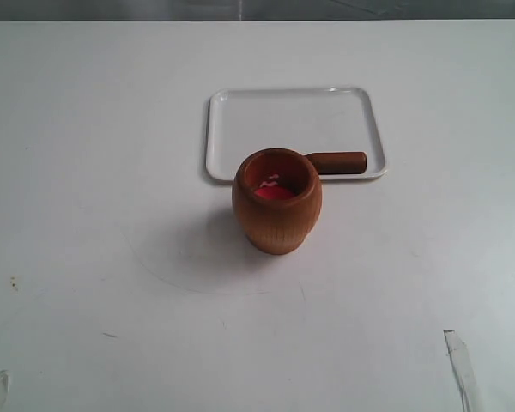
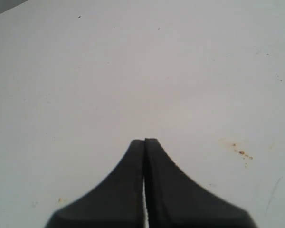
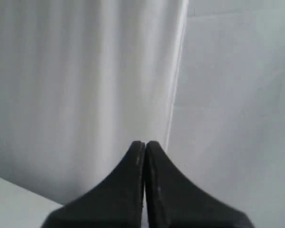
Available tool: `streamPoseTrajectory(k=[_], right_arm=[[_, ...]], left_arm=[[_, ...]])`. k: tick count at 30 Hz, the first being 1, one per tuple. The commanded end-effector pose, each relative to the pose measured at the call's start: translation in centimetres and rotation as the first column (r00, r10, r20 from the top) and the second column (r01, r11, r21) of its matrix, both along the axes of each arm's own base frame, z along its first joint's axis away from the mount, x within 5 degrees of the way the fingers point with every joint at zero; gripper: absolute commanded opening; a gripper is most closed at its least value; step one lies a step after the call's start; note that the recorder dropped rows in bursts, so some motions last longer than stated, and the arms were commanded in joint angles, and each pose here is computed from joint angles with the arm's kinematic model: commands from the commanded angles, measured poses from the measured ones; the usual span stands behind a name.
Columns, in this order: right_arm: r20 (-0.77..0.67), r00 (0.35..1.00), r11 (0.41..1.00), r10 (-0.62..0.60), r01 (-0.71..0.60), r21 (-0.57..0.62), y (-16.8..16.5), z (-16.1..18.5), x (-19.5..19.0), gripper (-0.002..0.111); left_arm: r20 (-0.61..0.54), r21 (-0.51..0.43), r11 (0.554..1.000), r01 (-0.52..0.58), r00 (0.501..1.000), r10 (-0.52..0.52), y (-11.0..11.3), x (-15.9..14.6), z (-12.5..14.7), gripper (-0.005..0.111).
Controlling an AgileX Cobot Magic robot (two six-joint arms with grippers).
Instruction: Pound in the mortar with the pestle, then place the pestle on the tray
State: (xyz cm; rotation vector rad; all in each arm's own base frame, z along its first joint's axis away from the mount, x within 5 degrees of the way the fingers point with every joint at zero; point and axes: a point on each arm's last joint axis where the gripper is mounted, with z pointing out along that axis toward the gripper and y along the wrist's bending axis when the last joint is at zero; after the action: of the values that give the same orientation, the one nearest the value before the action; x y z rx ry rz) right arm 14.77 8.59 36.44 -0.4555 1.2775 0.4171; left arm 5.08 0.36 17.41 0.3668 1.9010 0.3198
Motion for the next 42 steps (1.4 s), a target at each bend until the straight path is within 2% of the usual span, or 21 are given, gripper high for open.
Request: streamPoseTrajectory(k=[1, 4, 7, 8, 10, 14, 18, 20, 21, 23, 26, 28, 30, 31, 32, 36, 37, 39, 42], right_arm=[[0.054, 0.997, 0.977, 0.059, -0.069, 0.202, -3.0, -1.4, -6.3, 0.0], [0.009, 1.0, 0.982, -0.004, 0.002, 0.19, -5.3, -3.4, -9.7, 0.0], [-0.012, 0.999, 0.968, -0.048, 0.05, 0.245, -7.0, -5.3, -11.7, 0.0], [-0.034, 0.999, 0.953, -0.038, 0.047, 0.298, -7.3, -6.1, -12.1, 0.0], [-0.178, 0.984, 0.938, -0.01, 0.071, 0.34, -7.2, -7.9, -11.4, 0.0], [-0.288, 0.957, 0.97, -0.029, 0.097, 0.224, -6.6, -11.2, -10.4, 0.0], [-0.336, 0.942, 0.98, 0.021, 0.047, 0.191, -5.8, -15.1, -9.8, 0.0], [-0.293, 0.955, 0.978, 0.048, 0.015, 0.208, -5.6, -15.1, -9.9, 0.0], [-0.345, 0.939, 0.985, 0.011, 0.048, 0.163, -5.7, -15.7, -9.7, 0.0], [-0.326, 0.945, 0.991, -0.008, 0.05, 0.121, -5.8, -15.8, -9.7, 0.0], [-0.324, 0.946, 0.992, -0.011, 0.05, 0.114, -5.8, -15.8, -9.7, 0.0], [-0.346, 0.938, 0.989, -0.002, 0.053, 0.139, -5.8, -15.8, -9.7, 0.0], [-0.401, 0.916, 0.973, 0.038, 0.058, 0.224, -5.7, -15.9, -9.8, 0.0], [-0.433, 0.901, 0.973, 0.032, 0.071, 0.22, -5.8, -16.2, -9.7, 0.0], [-0.425, 0.905, 0.978, 0.02, 0.071, 0.196, -5.8, -16.2, -9.7, 0.0], [-0.428, 0.895, 0.991, -0.129, 0.103, -0.084, -6.3, -17.6, -9.6, 0.0], [-0.435, 0.888, 0.987, -0.148, 0.105, -0.12, -6.4, -17.8, -9.6, 0.0], [-0.46, 0.873, 0.985, -0.16, 0.112, -0.128, -6.5, -18.1, -9.6, 0.0], [-0.481, 0.87, 0.994, -0.112, 0.102, -0.046, -6.3, -17.8, -9.7, 0.0]], left_arm=[[0.004, -0.015, 1.0, 0.006, 1.0, -0.006, -0.1, 0.0, 0.0, 0.0], [0.004, -0.015, 1.0, 0.006, 1.0, -0.006, -0.1, 0.0, 0.0, 0.0], [0.004, -0.015, 1.0, 0.006, 1.0, -0.006, -0.1, 0.0, 0.0, 0.0], [0.004, -0.015, 1.0, 0.006, 1.0, -0.006, -0.1, 0.0, 0.0, 0.0], [0.004, -0.015, 1.0, 0.006, 1.0, -0.006, -0.1, 0.0, 0.0, 0.0], [0.004, -0.015, 1.0, 0.006, 1.0, -0.006, -0.1, 0.0, 0.0, 0.0], [0.004, -0.015, 1.0, 0.006, 1.0, -0.006, -0.1, 0.0, 0.0, 0.0], [0.004, -0.015, 1.0, 0.006, 1.0, -0.006, -0.1, 0.0, 0.0, 0.0], [0.004, -0.015, 1.0, 0.006, 1.0, -0.006, -0.1, 0.0, 0.0, 0.0], [0.004, -0.015, 1.0, 0.006, 1.0, -0.006, -0.1, 0.0, 0.0, 0.0], [0.004, -0.015, 1.0, 0.006, 1.0, -0.006, -0.1, 0.0, 0.0, 0.0], [0.004, -0.015, 1.0, 0.006, 1.0, -0.006, -0.1, 0.0, 0.0, 0.0], [0.004, -0.015, 1.0, 0.006, 1.0, -0.006, -0.1, 0.0, 0.0, 0.0], [0.004, -0.015, 1.0, 0.006, 1.0, -0.006, -0.1, 0.0, 0.0, 0.0], [0.004, -0.015, 1.0, 0.006, 1.0, -0.006, -0.1, 0.0, 0.0, 0.0], [0.004, -0.015, 1.0, 0.006, 1.0, -0.006, -0.1, 0.0, 0.0, 0.0], [0.004, -0.015, 1.0, 0.006, 1.0, -0.006, -0.1, 0.0, 0.0, 0.0], [0.004, -0.015, 1.0, 0.006, 1.0, -0.006, -0.1, 0.0, 0.0, 0.0], [0.004, -0.015, 1.0, 0.006, 1.0, -0.006, -0.1, 0.0, 0.0, 0.0]])
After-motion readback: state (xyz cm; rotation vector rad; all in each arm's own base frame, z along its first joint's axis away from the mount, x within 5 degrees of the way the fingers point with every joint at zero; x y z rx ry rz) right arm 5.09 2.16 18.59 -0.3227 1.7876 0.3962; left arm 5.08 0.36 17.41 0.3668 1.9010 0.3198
